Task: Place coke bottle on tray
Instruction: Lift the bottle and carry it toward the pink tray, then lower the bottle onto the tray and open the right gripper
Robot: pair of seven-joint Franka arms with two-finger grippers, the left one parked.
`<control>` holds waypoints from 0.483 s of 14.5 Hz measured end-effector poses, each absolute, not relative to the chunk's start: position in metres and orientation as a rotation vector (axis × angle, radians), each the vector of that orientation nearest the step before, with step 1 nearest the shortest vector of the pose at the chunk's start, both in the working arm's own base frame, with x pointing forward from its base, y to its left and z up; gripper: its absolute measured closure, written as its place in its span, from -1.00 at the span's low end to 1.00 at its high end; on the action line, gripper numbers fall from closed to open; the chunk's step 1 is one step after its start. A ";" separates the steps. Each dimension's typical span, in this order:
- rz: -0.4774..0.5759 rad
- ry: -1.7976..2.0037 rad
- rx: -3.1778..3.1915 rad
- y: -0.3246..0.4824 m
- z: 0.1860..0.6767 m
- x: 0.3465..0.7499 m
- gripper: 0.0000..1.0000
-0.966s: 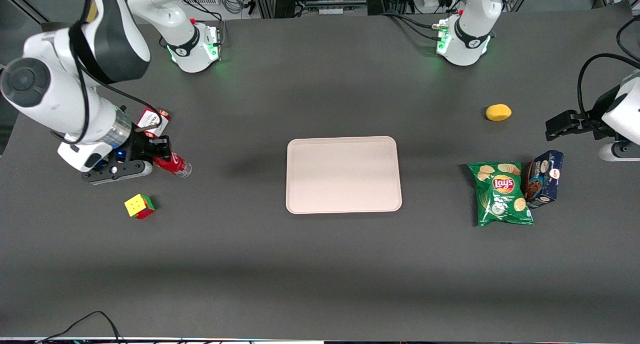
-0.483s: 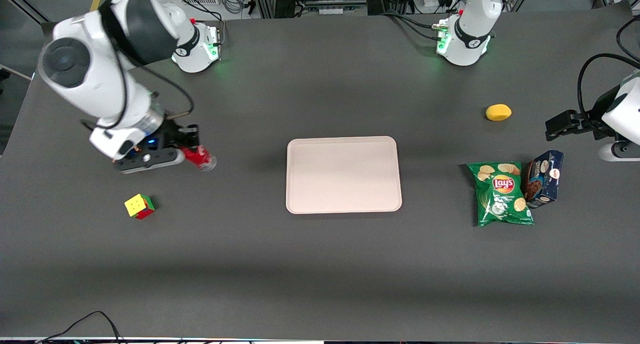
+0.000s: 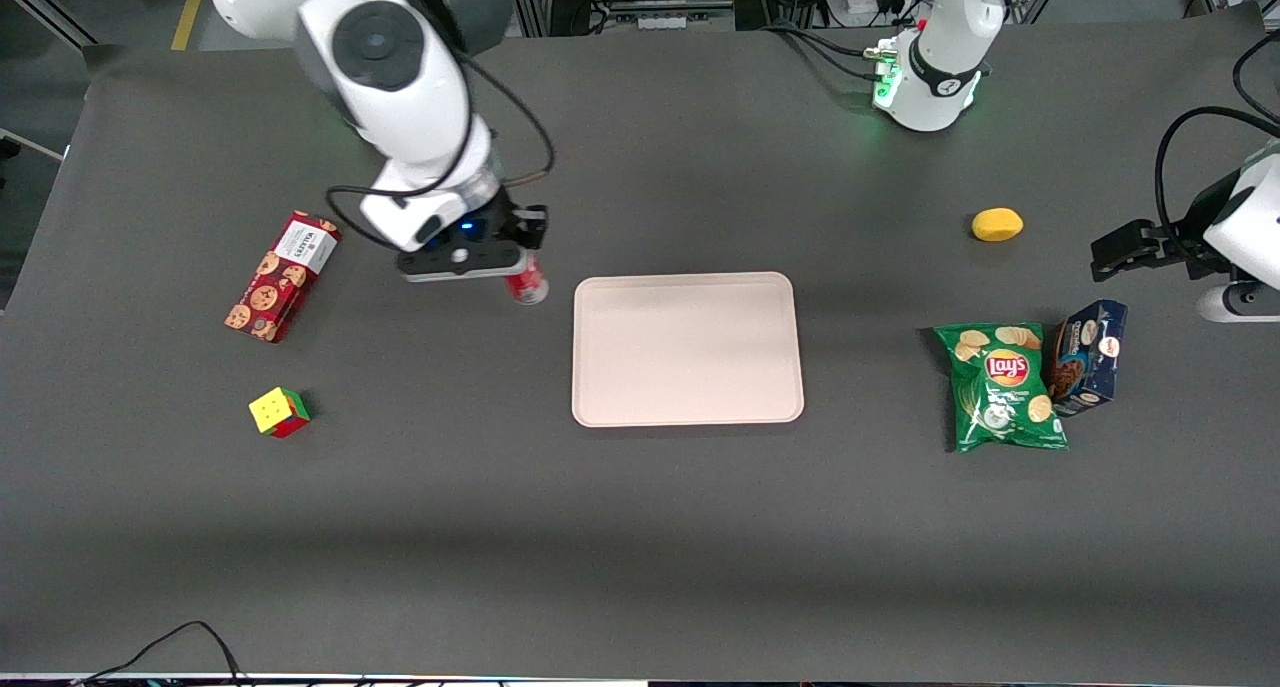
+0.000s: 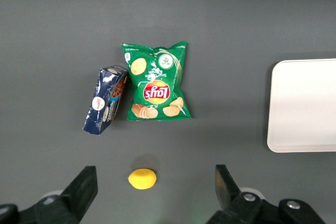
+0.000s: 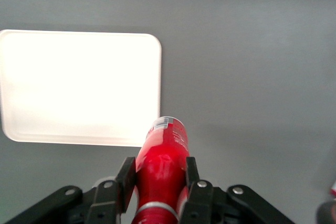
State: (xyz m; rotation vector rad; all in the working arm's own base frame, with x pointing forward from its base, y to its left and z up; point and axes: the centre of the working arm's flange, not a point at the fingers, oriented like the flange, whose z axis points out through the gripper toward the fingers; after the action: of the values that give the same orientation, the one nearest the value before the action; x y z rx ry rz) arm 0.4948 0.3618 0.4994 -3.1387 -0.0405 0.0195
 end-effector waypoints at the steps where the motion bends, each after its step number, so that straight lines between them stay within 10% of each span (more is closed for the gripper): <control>1: 0.015 -0.024 -3.129 0.378 0.492 0.493 0.14; 7: 0.036 0.020 -3.142 0.417 0.400 0.529 0.14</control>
State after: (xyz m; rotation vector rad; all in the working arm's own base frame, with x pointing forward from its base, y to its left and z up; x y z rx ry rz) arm 0.5294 0.4174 0.4004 -3.1425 0.0199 0.0360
